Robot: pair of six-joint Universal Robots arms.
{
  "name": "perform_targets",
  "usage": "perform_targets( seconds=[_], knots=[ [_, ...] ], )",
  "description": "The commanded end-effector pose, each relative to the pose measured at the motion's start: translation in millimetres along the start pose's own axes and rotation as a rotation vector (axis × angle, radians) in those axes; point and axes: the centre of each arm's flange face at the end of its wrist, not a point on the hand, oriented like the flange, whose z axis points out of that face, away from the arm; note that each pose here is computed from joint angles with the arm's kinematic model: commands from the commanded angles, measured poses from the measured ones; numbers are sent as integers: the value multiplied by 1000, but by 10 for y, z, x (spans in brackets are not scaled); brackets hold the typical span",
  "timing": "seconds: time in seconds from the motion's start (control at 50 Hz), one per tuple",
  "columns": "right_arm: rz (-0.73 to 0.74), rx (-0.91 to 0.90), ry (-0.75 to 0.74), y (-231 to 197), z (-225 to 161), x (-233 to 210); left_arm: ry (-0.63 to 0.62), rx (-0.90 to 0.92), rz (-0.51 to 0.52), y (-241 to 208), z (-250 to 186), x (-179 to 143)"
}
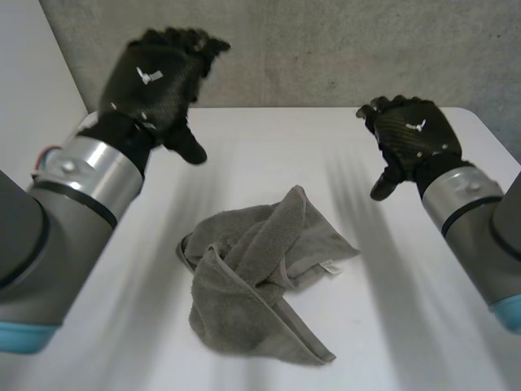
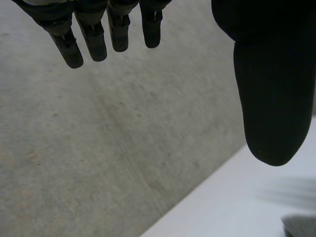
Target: Fold the towel.
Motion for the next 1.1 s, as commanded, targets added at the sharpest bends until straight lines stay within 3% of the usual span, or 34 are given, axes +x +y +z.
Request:
perform_targets(
  seconds=[0.02, 0.16, 0.32, 1.1],
  knots=[
    [104, -48, 25, -291, -10, 115, -90, -20, -90, -156, 52, -226],
    [175, -47, 72, -588, -5, 248, -156, -103, -130, -217, 34, -358],
    [171, -52, 120, -595, -4, 296, -187, -120, -129, -222, 52, -481],
    [69, 39, 114, -856, -111, 329, -140, -223, -130, 26, 84, -440]
  ],
)
